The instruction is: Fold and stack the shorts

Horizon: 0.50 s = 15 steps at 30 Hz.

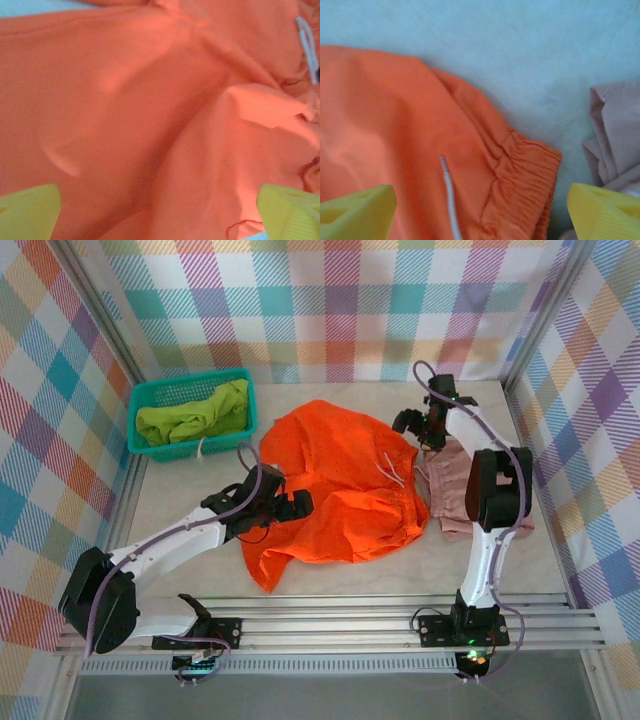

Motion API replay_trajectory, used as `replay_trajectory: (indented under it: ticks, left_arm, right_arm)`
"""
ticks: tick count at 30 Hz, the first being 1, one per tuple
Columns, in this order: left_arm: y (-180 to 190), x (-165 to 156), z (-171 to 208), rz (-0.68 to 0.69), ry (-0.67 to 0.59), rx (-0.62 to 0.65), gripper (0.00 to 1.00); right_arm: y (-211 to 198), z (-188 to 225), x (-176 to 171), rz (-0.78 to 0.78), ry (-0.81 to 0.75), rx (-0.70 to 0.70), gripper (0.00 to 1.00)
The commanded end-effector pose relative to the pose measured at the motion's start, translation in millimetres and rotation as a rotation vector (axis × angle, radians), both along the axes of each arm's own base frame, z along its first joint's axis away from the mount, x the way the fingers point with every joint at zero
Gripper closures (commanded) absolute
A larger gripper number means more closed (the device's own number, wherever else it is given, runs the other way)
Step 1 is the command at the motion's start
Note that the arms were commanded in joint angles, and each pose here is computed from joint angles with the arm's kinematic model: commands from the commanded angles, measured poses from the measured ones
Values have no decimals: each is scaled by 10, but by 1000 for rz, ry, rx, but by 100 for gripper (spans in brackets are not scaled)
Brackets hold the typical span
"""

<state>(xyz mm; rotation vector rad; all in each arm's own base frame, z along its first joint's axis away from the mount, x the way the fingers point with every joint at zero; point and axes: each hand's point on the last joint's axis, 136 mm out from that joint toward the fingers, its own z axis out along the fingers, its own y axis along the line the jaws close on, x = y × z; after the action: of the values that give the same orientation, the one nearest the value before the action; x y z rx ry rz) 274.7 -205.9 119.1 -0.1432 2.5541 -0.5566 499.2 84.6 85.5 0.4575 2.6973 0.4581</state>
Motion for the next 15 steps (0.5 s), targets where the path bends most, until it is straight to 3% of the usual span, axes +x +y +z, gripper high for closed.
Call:
replay_trajectory:
  ticks: [1,8,15]
  left_arm:
    - [123,-41,-63,24,6,30,0]
    - [199,-89,-116,40,12,41,0]
    - [264,-109,-142,55,11,57,0]
  right_arm:
    - [-16,-86,-50,-62,61,9,14]
    - [-50,-277,-78,-124,109,19,20]
    - [61,-393,-61,-145,138,95,36]
